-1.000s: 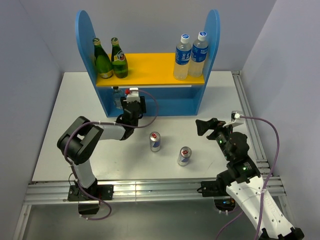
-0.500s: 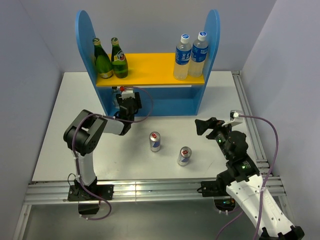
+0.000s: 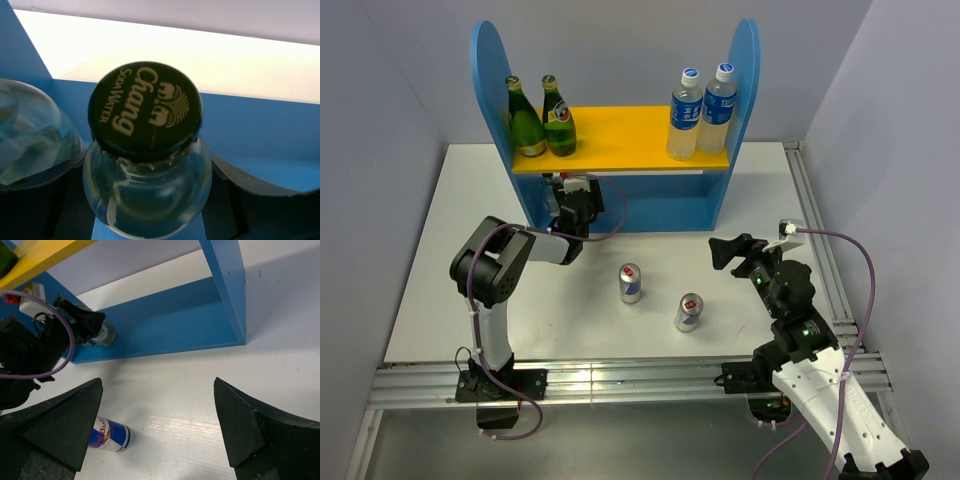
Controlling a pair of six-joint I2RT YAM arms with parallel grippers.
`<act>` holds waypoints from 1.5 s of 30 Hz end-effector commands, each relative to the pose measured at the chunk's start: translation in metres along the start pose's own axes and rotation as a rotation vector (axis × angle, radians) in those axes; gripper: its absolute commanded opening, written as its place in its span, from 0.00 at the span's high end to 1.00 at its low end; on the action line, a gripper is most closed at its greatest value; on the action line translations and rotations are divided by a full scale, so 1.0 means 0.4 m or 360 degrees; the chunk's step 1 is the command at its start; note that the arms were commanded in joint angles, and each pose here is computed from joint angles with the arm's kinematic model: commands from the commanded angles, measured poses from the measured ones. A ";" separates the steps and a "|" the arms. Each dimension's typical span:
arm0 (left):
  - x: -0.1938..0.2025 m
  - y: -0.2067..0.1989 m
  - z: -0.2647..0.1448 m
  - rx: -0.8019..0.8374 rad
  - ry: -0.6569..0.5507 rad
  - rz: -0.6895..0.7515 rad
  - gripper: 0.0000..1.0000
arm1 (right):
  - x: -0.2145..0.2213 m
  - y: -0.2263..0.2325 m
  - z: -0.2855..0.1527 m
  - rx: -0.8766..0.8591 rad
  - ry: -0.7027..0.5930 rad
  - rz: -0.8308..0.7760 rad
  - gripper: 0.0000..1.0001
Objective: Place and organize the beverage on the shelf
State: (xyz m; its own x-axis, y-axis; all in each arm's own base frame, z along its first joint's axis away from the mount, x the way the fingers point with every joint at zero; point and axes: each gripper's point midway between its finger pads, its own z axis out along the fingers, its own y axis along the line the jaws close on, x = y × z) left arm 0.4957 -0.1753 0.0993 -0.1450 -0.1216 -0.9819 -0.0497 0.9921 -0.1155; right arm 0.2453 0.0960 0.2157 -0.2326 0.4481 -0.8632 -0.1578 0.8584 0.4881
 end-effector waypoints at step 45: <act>-0.174 -0.024 -0.410 0.0087 -0.0109 -0.0132 0.01 | -0.031 0.008 -0.031 -0.0036 -0.0112 0.0027 0.01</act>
State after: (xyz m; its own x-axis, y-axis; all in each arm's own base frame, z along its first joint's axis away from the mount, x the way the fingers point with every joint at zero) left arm 0.3744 -0.1789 0.1817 -0.0792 -0.1809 -0.9803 -0.0300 0.9834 -0.1791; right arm 0.2357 0.0920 0.2263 -0.1866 0.4723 -0.8615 -0.1800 0.8456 0.5026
